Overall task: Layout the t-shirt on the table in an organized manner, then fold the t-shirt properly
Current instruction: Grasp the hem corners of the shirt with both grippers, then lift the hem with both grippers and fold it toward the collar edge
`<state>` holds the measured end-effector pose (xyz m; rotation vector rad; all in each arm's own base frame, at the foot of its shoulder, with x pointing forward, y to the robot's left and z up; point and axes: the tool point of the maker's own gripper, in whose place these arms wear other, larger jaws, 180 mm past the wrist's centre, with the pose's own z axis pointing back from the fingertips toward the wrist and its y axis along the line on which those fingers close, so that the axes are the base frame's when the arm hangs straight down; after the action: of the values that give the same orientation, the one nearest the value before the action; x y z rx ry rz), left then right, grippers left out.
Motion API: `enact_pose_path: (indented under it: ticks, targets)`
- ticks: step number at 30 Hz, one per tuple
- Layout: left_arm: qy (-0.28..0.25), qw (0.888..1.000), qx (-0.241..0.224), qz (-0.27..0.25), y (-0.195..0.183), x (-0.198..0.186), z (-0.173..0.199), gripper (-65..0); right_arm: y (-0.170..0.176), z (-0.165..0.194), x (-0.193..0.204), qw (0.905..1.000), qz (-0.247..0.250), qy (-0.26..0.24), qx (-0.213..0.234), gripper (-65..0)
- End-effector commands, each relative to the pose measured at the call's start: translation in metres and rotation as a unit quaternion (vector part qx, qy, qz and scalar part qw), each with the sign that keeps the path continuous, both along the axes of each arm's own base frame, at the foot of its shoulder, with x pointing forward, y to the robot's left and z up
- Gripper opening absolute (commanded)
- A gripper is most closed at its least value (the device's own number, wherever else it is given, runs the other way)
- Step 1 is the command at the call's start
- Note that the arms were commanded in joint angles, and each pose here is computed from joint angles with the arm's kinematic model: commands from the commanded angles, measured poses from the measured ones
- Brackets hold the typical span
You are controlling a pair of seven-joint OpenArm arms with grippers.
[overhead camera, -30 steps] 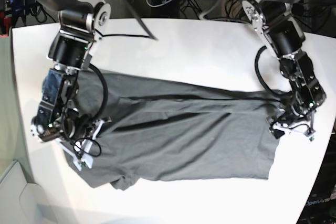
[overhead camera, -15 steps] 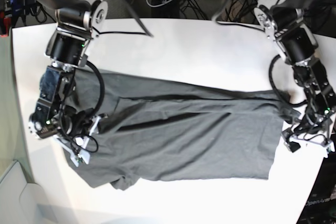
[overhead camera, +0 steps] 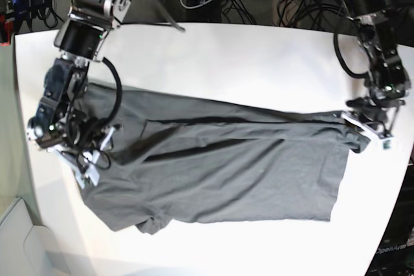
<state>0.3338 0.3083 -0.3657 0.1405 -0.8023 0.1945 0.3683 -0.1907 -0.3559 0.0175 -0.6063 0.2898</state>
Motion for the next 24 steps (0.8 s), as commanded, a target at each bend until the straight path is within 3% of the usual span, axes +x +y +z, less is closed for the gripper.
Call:
enact_pose_path:
  ticks: [1,6,13,24]
  targets:
    - [-0.026,0.999,0.031,-0.004,0.007,0.015,0.019,-65.0,-0.001,0.016,0.011,0.9996,-0.002,-0.029,0.001,-36.3]
    - [0.026,0.996,0.084,-0.034,-0.001,0.022,-0.003,-64.8,-0.002,0.013,0.008,0.9997,-0.002,-0.024,0.000,-36.3]
    - [0.048,0.994,0.082,-0.047,-0.008,0.036,-0.017,-64.8,-0.003,0.008,0.004,0.9998,-0.003,-0.018,-0.002,-36.3]
    - [-0.021,0.998,0.038,-0.041,-0.030,0.093,-0.018,-64.9,-0.003,0.003,-0.001,0.9999,-0.003,-0.011,-0.001,-36.3]
